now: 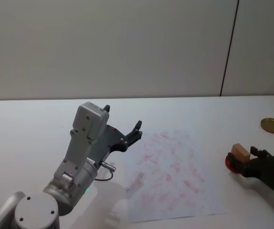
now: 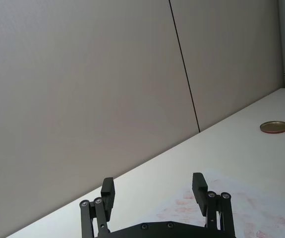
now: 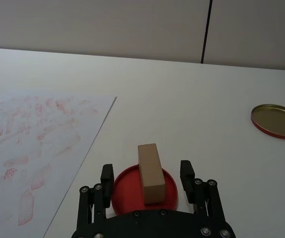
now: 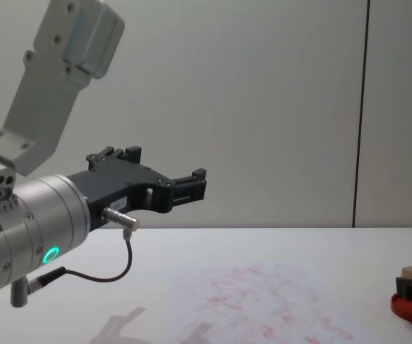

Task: Use the one hand to pick up the stamp and affix it onto the A4 paper.

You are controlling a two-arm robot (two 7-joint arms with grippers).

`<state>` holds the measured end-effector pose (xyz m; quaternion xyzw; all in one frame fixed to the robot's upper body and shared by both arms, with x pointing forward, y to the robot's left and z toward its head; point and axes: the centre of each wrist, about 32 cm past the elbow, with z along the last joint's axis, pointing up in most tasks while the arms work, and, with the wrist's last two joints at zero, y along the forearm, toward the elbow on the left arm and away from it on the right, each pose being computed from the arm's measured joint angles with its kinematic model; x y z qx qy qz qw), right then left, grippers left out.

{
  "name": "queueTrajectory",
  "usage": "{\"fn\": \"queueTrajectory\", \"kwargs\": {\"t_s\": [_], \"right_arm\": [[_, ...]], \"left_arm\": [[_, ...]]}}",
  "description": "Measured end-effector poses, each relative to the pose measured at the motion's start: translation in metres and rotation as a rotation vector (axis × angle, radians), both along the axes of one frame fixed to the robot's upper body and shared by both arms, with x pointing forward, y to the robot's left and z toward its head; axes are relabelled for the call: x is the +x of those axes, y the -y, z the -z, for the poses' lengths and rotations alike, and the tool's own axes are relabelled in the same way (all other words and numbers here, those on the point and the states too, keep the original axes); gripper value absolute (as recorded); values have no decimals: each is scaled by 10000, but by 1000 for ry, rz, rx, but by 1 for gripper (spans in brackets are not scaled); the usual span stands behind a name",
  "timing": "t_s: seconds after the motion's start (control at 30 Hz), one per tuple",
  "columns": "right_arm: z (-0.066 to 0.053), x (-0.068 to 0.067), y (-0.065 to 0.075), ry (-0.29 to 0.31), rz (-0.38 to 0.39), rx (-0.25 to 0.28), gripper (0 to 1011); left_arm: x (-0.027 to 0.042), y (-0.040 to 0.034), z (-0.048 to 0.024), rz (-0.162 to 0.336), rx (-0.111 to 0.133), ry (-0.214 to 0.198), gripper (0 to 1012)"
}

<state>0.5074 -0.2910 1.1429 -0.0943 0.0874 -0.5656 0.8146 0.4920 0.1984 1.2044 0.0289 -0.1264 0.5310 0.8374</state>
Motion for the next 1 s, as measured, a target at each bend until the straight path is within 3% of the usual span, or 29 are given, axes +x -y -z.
{"fn": "queueTrajectory", "kwargs": {"t_s": [0.17, 0.23, 0.37, 0.4, 0.63, 1.0], "right_arm": [[10, 27, -20, -1, -4, 2, 726], [15, 36, -28, -1, -5, 3, 620], [21, 51, -39, 1, -6, 4, 531], [23, 57, -44, 1, -6, 4, 457], [30, 78, -55, 4, -6, 3, 247], [7, 94, -74, 30, -9, 3, 220]], "left_arm": [[0, 0, 0, 0, 0, 0, 993], [0, 0, 0, 0, 0, 0, 993], [0, 0, 0, 0, 0, 0, 993], [0, 0, 0, 0, 0, 0, 993], [0, 0, 0, 0, 0, 0, 993], [0, 0, 0, 0, 0, 0, 993]]}}
